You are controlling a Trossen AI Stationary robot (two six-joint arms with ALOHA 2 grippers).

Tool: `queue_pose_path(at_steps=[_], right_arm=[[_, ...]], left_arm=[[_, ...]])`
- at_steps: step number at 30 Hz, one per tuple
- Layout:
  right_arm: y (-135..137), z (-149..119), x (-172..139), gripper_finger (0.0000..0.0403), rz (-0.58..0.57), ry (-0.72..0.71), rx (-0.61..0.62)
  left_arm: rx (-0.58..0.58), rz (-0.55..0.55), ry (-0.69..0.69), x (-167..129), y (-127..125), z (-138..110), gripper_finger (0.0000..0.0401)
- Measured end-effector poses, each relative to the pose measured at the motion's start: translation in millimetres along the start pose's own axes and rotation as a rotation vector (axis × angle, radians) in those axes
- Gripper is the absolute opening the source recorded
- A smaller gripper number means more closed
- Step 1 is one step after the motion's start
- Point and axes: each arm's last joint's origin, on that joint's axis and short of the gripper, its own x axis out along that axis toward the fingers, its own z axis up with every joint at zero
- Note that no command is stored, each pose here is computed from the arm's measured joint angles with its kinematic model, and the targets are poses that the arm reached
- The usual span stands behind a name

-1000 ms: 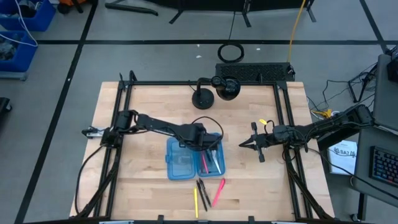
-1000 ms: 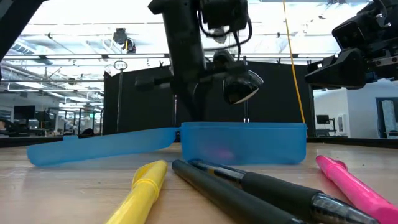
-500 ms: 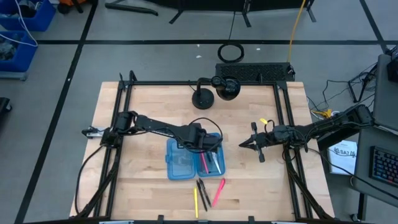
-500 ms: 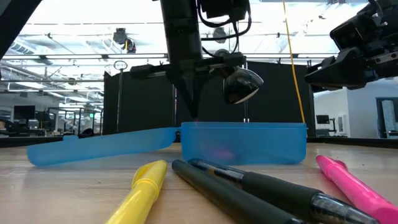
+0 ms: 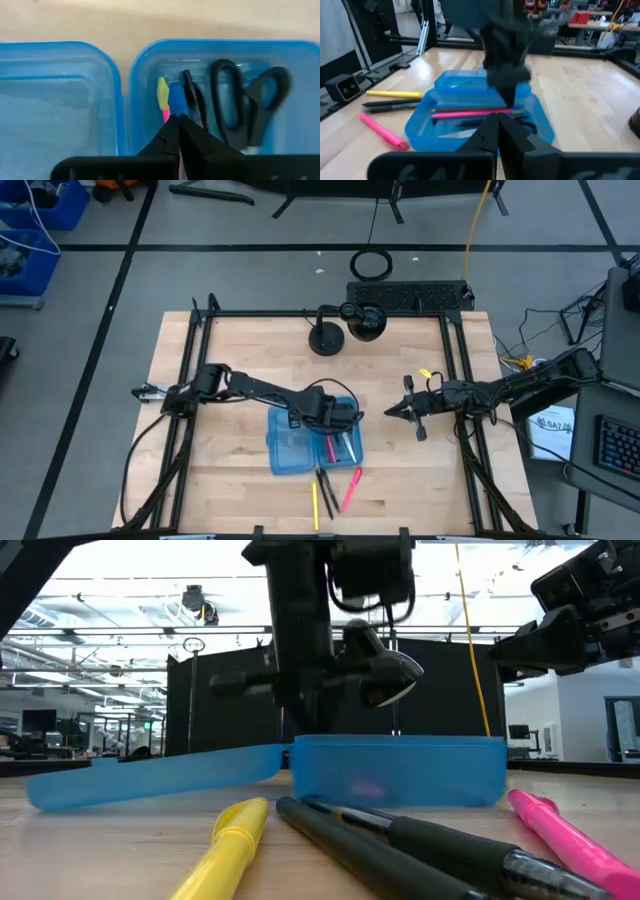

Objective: Pick & place school supplies into a supply box
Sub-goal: Put the brown pencil into the blue supply box, then put the pink pen into the blue supply box

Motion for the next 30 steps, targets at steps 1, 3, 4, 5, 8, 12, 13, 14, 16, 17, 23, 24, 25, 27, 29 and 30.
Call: queue_pose_path(at_steps=[1, 3, 4, 5, 8, 12, 13, 14, 16, 17, 23, 24, 25, 27, 29, 30], right_arm=[[0, 1, 0, 0.0000, 0.001, -0.008, -0.002], [0, 1, 0, 0.0000, 0.005, -0.010, -0.001], [0, 1, 0, 0.0000, 0.017, -0.013, 0.001], [1, 2, 0, 0.0000, 0.023, -0.016, 0.003], [2, 1, -1, 0.0000, 0.056, -0.014, 0.006], [2, 1, -1, 0.0000, 0.075, -0.014, 0.006], [2, 1, -1, 0.0000, 0.075, -0.014, 0.005], [2, 1, -1, 0.0000, 0.076, -0.013, 0.005], [2, 1, -1, 0.0000, 0.076, -0.014, 0.005], [2, 1, -1, 0.0000, 0.076, -0.014, 0.005], [2, 2, -1, 0.0000, 0.076, -0.014, 0.005], [2, 2, -1, 0.0000, 0.076, -0.015, 0.005], [2, 2, -1, 0.0000, 0.076, -0.014, 0.005], [2, 2, -1, 0.0000, 0.075, -0.017, 0.005], [2, 2, -1, 0.0000, 0.075, -0.019, 0.001], [2, 2, -1, 0.0000, 0.075, -0.018, 0.001]], left_arm=[[0.004, 0.007, 0.010, 5, 0, -2, 0.0007], [0.004, 0.001, 0.016, 10, -2, -2, 0.0004], [0.004, -0.004, 0.021, 10, -3, -2, 0.0003], [0.005, -0.006, 0.021, 11, -4, -2, 0.0003], [0.002, -0.013, -0.007, 11, -4, -2, 0.0014], [-0.001, -0.013, 0.002, 10, -3, -5, 0.0043], [0.000, -0.012, 0.010, 10, -3, -6, 0.0050], [0.000, -0.010, 0.019, 10, -2, -8, 0.0057], [0.004, -0.009, 0.025, 9, -2, -10, 0.0070], [0.006, -0.010, 0.025, 9, -2, -10, 0.0075], [0.083, -0.082, 0.010, -20, -6, -2, 0.0085], [0.118, -0.115, -0.011, -31, -7, 0, 0.0085], [0.159, -0.152, -0.038, -43, -8, 3, 0.0085], [0.265, -0.234, -0.102, -74, -7, 9, 0.0085], [0.400, -0.311, -0.192, -107, -3, 14, 0.0085], [0.480, -0.348, -0.249, -124, 1, 13, 0.0085]])
